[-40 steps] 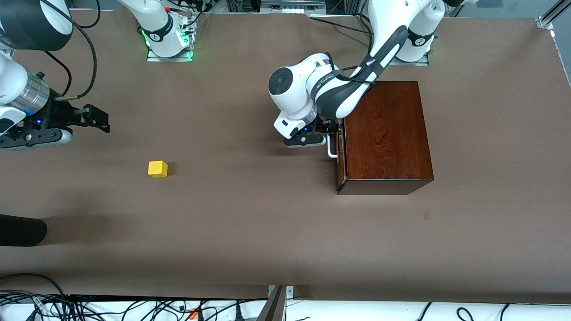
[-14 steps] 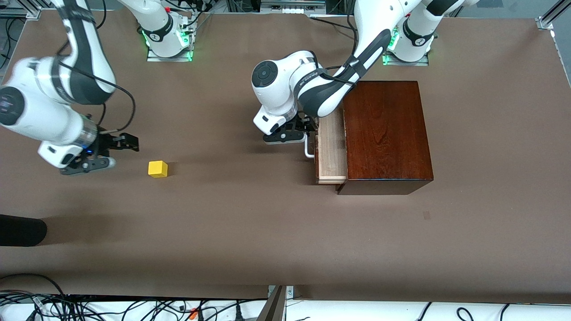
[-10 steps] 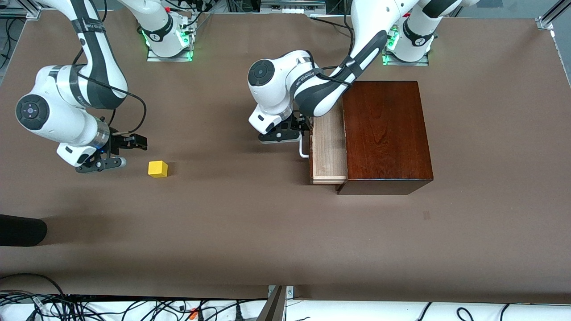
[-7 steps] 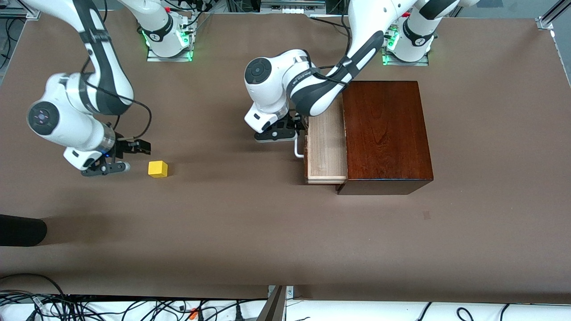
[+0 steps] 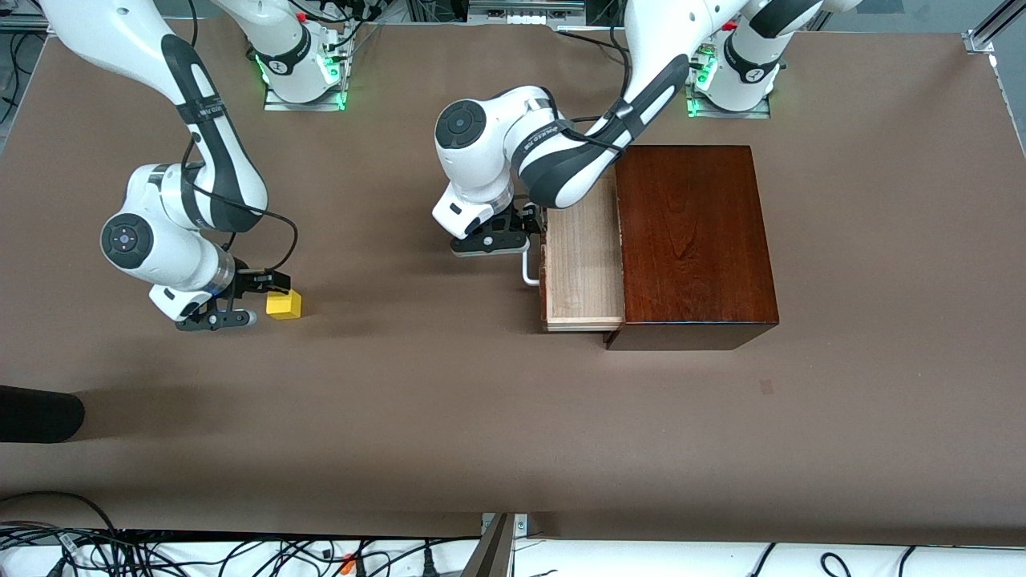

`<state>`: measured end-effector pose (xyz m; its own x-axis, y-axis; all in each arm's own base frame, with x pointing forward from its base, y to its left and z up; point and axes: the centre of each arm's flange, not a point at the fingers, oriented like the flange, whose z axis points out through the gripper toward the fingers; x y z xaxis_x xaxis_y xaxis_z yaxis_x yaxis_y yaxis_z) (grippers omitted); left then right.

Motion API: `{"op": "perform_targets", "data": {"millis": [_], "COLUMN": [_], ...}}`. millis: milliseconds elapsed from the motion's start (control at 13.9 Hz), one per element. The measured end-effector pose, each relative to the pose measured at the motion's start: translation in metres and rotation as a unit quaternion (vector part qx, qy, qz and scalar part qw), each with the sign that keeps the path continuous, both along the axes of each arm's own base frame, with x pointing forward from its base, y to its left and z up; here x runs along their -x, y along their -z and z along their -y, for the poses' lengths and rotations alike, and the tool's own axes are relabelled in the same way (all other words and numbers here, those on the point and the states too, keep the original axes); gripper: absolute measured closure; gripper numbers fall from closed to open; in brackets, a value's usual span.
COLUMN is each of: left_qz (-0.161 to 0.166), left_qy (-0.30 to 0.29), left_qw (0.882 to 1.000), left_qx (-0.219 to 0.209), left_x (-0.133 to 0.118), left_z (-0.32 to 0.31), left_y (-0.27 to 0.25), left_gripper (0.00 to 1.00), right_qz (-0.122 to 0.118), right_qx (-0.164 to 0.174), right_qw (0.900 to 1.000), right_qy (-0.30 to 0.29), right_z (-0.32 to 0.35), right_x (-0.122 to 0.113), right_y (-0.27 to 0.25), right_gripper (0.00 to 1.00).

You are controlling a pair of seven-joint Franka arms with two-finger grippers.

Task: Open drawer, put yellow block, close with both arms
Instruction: 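Pull the drawer open with the left gripper while the right gripper reaches the cube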

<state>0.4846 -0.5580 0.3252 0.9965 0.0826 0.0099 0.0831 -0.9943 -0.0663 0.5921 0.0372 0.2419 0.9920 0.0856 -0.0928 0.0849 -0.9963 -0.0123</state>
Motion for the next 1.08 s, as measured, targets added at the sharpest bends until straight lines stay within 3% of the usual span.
{"op": "perform_targets", "data": {"millis": [288, 648, 1080], "left_qz": [-0.004, -0.030, -0.035], "left_qy": [-0.020, -0.023, -0.029], "left_qw": [1.000, 0.998, 0.997], "left_qx": [0.023, 0.048, 0.054], "left_x": [-0.008, -0.054, -0.088], "left_z": [-0.020, -0.134, -0.259], "left_y": [-0.078, -0.190, -0.240], "left_gripper": [0.00, 0.00, 0.00], "right_qz": [0.004, 0.002, 0.000], "right_qx": [0.001, 0.000, 0.001], "right_qw": [1.000, 1.000, 1.000], "right_qy": [0.005, 0.003, 0.003], "right_z": [-0.007, -0.012, -0.013], "right_x": [0.003, 0.005, 0.006], "right_y": [0.021, 0.026, 0.033], "right_gripper": [0.01, 0.05, 0.11]}}
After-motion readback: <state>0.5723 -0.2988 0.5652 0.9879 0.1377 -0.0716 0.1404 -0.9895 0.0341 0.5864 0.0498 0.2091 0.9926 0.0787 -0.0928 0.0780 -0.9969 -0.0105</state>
